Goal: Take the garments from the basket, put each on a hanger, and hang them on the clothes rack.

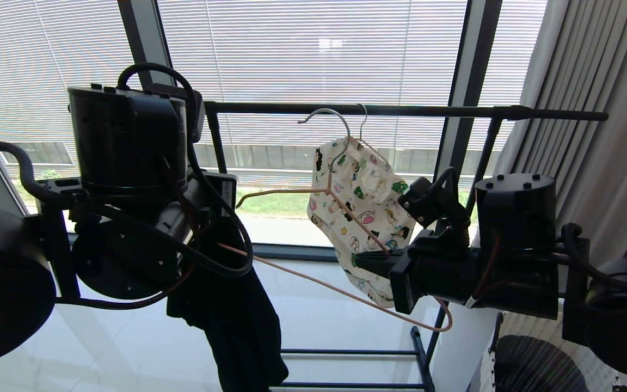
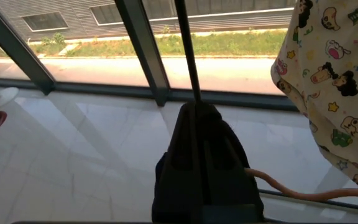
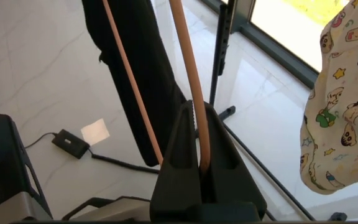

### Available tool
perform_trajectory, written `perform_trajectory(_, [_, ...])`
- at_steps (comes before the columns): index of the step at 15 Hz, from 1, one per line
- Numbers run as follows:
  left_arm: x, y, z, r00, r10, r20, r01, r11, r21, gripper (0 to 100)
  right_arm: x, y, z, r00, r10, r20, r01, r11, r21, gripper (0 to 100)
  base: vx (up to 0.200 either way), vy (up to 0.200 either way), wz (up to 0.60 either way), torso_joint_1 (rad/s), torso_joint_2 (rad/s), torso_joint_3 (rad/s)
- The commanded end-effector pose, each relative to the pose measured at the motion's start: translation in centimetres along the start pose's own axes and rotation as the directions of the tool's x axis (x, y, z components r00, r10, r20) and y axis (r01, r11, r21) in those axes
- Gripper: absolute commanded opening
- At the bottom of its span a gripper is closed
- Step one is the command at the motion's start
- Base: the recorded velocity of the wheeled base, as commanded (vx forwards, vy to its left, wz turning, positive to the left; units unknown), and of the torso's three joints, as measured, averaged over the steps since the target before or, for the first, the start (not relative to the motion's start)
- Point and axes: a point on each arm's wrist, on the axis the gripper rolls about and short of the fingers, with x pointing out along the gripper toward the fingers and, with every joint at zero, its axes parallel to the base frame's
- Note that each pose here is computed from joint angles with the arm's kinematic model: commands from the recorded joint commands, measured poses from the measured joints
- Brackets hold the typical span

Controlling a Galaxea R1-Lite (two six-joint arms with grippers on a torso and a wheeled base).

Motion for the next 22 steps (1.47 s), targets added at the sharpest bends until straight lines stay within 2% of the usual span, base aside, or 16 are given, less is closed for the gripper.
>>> perform_trajectory(1, [-0.6,-1.1,-0.1,0.999,-0.037,0.004,0.037,0.999,0.009,0,1.1,0.0,0.1,1.0,0.008,-0.002,-0.008,1.0,-0.002,0,0.0,0.0,0.0,0.0,0.0,0.0])
perform_trajectory(3, [-1.0,-1.8,0.5,0.998,-0.052,0.02,0.053,0.998,-0.029,0,1.9,0.2,0.4,1.0,0.017,0.006,-0.017,1.0,0.001,0,0.0,0.0,0.0,0.0,0.0,0.0])
perform_trajectory(6, [-1.4,-2.8,1.6,0.995,-0.083,0.05,0.085,0.995,-0.05,0,2.5,1.1,0.3,0.999,0.044,-0.001,-0.044,0.999,0.006,0,0.0,0.0,0.0,0.0,0.0,0.0])
perform_trajectory(12, [-3.4,-4.7,2.4,0.982,-0.168,0.084,0.172,0.984,-0.051,0,3.2,2.5,0.1,1.0,0.025,-0.006,-0.024,1.0,0.02,0,0.0,0.0,0.0,0.0,0.0,0.0])
perform_trajectory(16, [-4.4,-3.9,2.6,0.978,-0.184,0.099,0.19,0.98,-0.055,0,3.2,2.2,0.2,1.0,-0.01,-0.001,0.01,1.0,0.024,0,0.0,0.0,0.0,0.0,0.0,0.0])
perform_trajectory(18, [-4.8,-3.1,1.9,0.977,-0.192,0.092,0.196,0.98,-0.034,0,3.2,2.1,0.2,0.999,-0.053,0.001,0.053,0.998,0.025,0,0.0,0.0,0.0,0.0,0.0,0.0])
perform_trajectory(20, [-5.1,-2.6,1.8,0.977,-0.194,0.094,0.198,0.979,-0.038,0,3.2,2.1,0.3,0.997,-0.07,0.018,0.069,0.997,0.028,0,0.0,0.0,0.0,0.0,0.0,0.0])
perform_trajectory(21, [-5.3,-2.4,2.0,0.976,-0.193,0.101,0.198,0.979,-0.046,100,3.2,2.0,0.4,0.995,-0.092,0.043,0.091,0.995,0.027,0,0.0,0.0,0.0,0.0,0.0,0.0])
perform_trajectory(22, [-5.3,-2.2,2.0,0.975,-0.196,0.104,0.201,0.978,-0.048,100,3.3,1.9,0.4,0.992,-0.115,0.059,0.114,0.993,0.027,0,0.0,0.0,0.0,0.0,0.0,0.0])
